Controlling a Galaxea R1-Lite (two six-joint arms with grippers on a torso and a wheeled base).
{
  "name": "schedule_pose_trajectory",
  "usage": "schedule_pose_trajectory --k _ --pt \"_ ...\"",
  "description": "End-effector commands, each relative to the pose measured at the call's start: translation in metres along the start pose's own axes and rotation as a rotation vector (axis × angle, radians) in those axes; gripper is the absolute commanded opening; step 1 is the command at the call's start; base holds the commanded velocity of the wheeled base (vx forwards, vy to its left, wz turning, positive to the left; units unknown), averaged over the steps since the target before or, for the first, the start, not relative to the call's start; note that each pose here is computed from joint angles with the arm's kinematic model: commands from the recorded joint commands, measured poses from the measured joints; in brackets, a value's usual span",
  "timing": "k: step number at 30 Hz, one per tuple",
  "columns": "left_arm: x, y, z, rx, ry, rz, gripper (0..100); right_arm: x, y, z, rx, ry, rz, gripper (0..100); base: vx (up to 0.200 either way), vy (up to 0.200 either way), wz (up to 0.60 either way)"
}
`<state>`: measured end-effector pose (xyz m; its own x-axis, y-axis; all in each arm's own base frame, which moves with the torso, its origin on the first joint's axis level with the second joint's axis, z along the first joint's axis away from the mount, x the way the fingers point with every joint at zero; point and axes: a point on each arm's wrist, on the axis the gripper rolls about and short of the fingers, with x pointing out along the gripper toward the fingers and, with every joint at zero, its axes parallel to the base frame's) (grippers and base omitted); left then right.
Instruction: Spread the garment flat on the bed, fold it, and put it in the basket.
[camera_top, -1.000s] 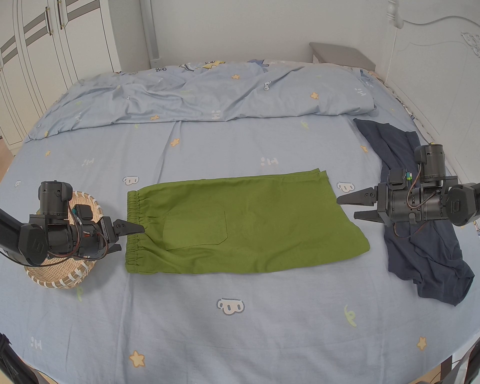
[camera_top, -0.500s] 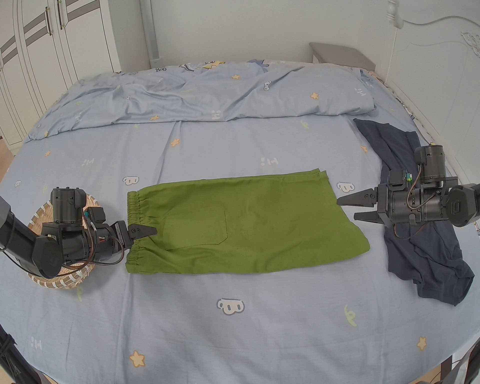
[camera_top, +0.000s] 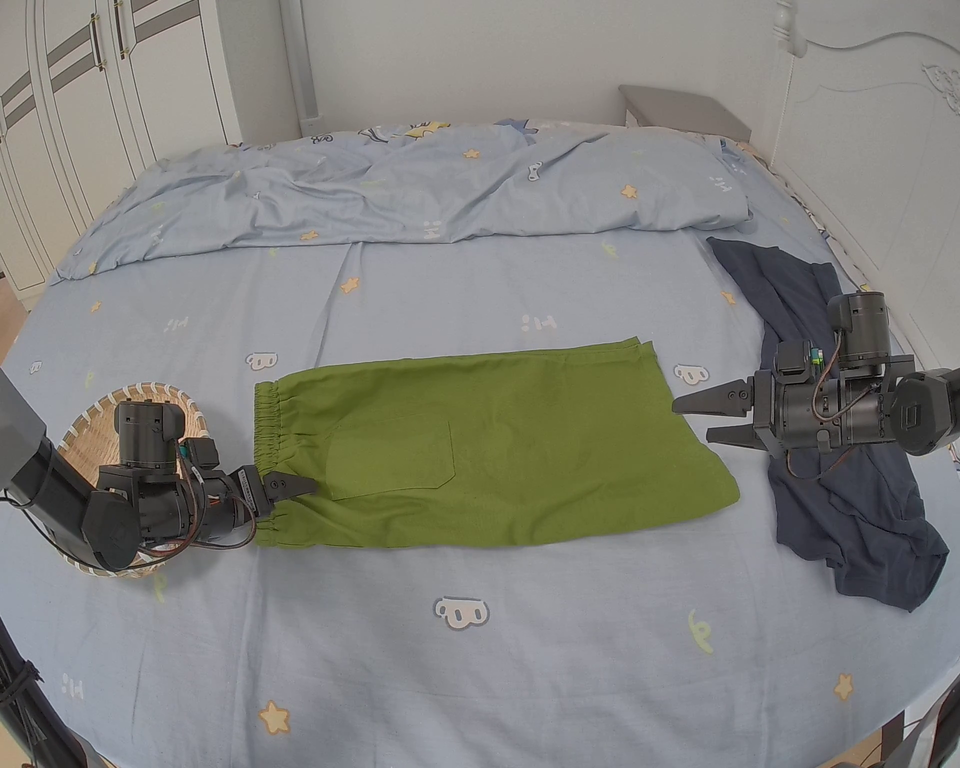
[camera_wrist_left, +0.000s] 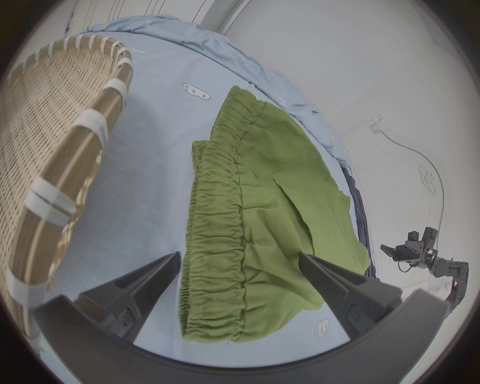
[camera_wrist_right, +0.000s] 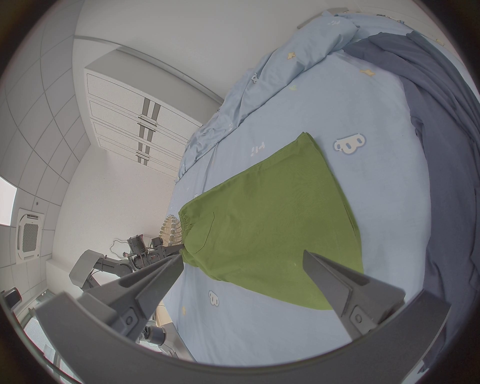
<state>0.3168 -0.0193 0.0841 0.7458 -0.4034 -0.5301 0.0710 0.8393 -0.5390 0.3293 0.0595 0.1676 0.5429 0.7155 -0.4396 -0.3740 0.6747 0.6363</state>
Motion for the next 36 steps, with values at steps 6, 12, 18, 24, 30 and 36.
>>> schedule_pose_trajectory --k 6,12,18,24,30,36 --pt "0.023 0.022 -0.003 -0.093 -0.02 -0.019 100 0.001 -0.001 0.0 0.001 0.002 0.0 100 0.0 0.0 0.0" --pt "0.021 0.032 0.003 -0.143 -0.042 -0.115 100 0.001 -0.001 0.0 0.001 0.002 0.0 100 0.0 0.0 0.0" --pt "0.021 0.04 0.005 -0.161 -0.036 -0.16 100 0.001 -0.001 -0.001 0.001 0.004 -0.001 100 0.0 0.0 0.0" --pt "0.032 0.04 0.01 -0.173 -0.064 -0.191 100 0.001 -0.001 -0.001 0.001 0.005 0.0 100 0.0 0.0 0.0" --pt "0.035 0.041 0.015 -0.18 -0.072 -0.218 100 0.001 -0.001 -0.001 0.002 0.005 -0.001 100 0.0 0.0 0.0" --pt "0.032 0.04 0.017 -0.188 -0.059 -0.25 0 0.001 -0.002 -0.001 -0.001 0.003 -0.002 100 0.0 0.0 0.0"
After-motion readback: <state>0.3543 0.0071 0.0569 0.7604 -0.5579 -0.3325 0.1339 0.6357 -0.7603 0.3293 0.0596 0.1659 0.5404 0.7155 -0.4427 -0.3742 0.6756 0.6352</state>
